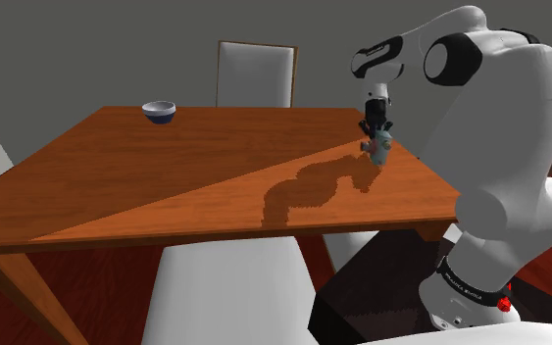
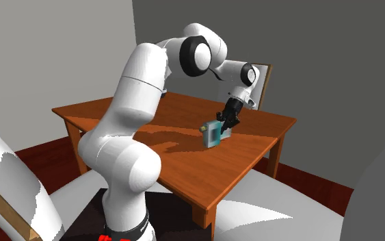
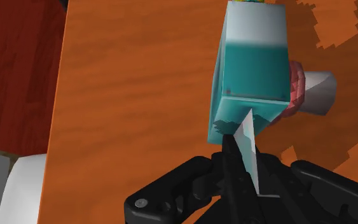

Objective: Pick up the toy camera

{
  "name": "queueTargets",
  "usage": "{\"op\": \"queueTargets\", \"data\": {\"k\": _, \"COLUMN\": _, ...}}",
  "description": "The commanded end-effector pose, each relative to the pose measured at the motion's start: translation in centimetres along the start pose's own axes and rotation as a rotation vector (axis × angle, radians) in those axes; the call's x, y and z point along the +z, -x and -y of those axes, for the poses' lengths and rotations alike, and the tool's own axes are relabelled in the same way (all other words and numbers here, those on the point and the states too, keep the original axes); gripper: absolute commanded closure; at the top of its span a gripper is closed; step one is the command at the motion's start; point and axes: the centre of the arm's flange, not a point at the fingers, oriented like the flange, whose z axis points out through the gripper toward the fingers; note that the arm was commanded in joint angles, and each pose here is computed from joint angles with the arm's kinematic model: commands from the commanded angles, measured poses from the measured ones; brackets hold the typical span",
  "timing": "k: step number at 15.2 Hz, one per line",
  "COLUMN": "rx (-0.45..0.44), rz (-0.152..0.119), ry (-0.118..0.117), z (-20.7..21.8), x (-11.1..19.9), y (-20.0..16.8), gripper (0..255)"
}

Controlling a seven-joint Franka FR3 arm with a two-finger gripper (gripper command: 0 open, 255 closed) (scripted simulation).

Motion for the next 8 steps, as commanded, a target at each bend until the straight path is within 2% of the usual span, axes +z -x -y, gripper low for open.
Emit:
{"op": "queueTargets", "data": {"k": 1, "rx": -0.001, "rz": 0.001, "ry": -0.001, "z": 0.0, "x": -0.7, "y": 0.6, "gripper": 255}}
{"op": "queueTargets", "data": {"k": 8, "rx": -0.001, "rz": 0.001, "ry": -0.001, "z": 0.0, "x": -2.8, "y": 2.4, "gripper": 255}}
